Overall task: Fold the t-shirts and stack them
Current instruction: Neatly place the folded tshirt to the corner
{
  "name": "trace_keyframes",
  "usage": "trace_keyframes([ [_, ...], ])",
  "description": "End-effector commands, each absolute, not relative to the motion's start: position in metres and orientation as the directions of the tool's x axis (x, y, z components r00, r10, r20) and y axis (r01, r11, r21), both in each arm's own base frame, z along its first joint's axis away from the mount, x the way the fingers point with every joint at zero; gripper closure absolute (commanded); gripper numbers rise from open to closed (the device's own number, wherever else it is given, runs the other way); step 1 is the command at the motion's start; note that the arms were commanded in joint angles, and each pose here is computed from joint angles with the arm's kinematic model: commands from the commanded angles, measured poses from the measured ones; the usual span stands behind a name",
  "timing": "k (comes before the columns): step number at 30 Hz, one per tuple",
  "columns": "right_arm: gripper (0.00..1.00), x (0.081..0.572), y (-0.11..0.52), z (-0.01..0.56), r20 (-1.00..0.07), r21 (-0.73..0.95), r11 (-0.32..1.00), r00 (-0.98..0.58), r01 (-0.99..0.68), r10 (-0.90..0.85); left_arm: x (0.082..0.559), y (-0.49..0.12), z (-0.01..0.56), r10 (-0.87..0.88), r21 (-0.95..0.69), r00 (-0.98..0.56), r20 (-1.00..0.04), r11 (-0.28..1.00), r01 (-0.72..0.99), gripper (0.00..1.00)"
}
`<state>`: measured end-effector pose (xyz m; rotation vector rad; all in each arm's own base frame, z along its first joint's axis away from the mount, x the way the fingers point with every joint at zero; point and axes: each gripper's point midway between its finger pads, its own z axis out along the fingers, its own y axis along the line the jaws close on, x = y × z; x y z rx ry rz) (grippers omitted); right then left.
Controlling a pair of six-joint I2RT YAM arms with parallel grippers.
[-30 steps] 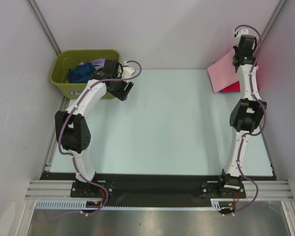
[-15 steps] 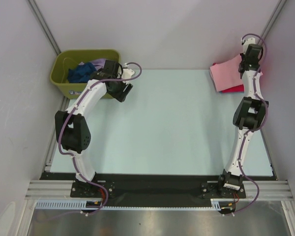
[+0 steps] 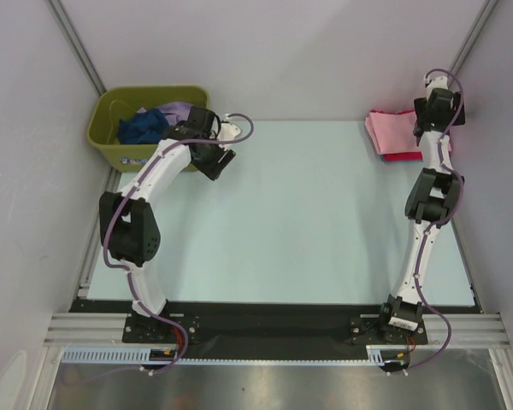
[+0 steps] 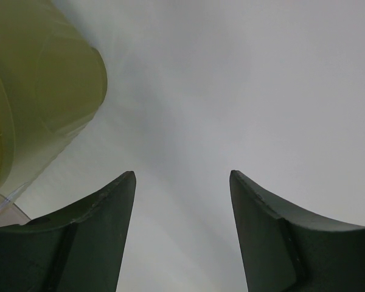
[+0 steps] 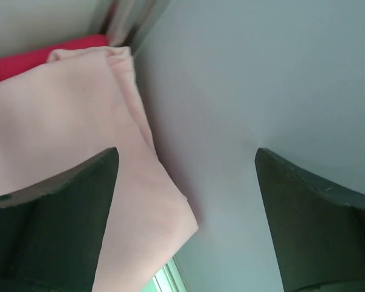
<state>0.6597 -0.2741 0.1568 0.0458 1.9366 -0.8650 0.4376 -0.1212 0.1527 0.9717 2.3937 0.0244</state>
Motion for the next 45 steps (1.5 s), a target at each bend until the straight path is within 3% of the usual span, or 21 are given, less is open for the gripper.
trace_keyframes([
  [1,0.0,0.655,-0.291,0.223,-0.868,-0.485,0.684,-0.394,0.545,-0.302,0.442,-0.124,0.164,0.671,0.248,-0.558,-0.489,0.72,0.648,0.31],
  [4,0.0,0.645,-0.279,0.256,-0.902,-0.418,0.709,-0.355,0.568,-0.247,0.441,-0.123,0.173,0.671,0.258,-0.547,-0.501,0.718,0.646,0.31],
  [10,0.0,0.602,-0.196,0.312,-0.943,-0.266,0.817,-0.313,0.511,-0.111,0.42,-0.125,0.213,0.658,0.261,-0.485,-0.576,0.711,0.653,0.3],
  [13,0.0,0.565,-0.155,0.31,-0.946,-0.109,0.881,-0.321,0.46,0.051,0.396,-0.119,0.226,0.658,0.268,-0.46,-0.596,0.703,0.658,0.29],
  [17,0.0,0.51,-0.108,0.299,-0.928,-0.019,0.918,-0.348,0.397,0.131,0.356,-0.101,0.218,0.648,0.26,-0.48,-0.592,0.717,0.647,0.28],
  [20,0.0,0.464,-0.067,0.285,-0.904,0.033,0.942,-0.393,0.335,0.171,0.336,-0.091,0.23,0.609,0.277,-0.452,-0.652,0.746,0.605,0.27],
  [23,0.0,0.414,-0.024,0.267,-0.877,0.099,0.963,-0.434,0.252,0.204,0.304,-0.076,0.203,0.577,0.264,-0.474,-0.665,0.776,0.574,0.25],
  [25,0.0,0.391,0.007,0.25,-0.851,0.178,0.963,-0.46,0.201,0.253,0.295,-0.069,0.198,0.557,0.269,-0.463,-0.689,0.79,0.551,0.21],
  [27,0.0,0.358,0.028,0.233,-0.831,0.246,0.957,-0.474,0.153,0.29,0.279,-0.059,0.188,0.533,0.271,-0.46,-0.71,0.81,0.52,0.01],
  [29,0.0,0.331,0.051,0.22,-0.806,0.332,0.937,-0.484,0.108,0.341,0.267,-0.054,0.174,0.524,0.257,-0.474,-0.708,0.816,0.518,0.0],
  [36,0.0,0.292,0.089,0.199,-0.784,0.411,0.912,-0.507,0.011,0.359,0.248,-0.044,0.171,0.437,0.212,-0.447,-0.781,0.857,0.469,0.0],
  [45,0.0,0.288,0.098,0.196,-0.795,0.397,0.917,-0.508,-0.025,0.331,0.24,-0.04,0.161,0.451,0.236,-0.424,-0.785,0.851,0.469,0.0],
])
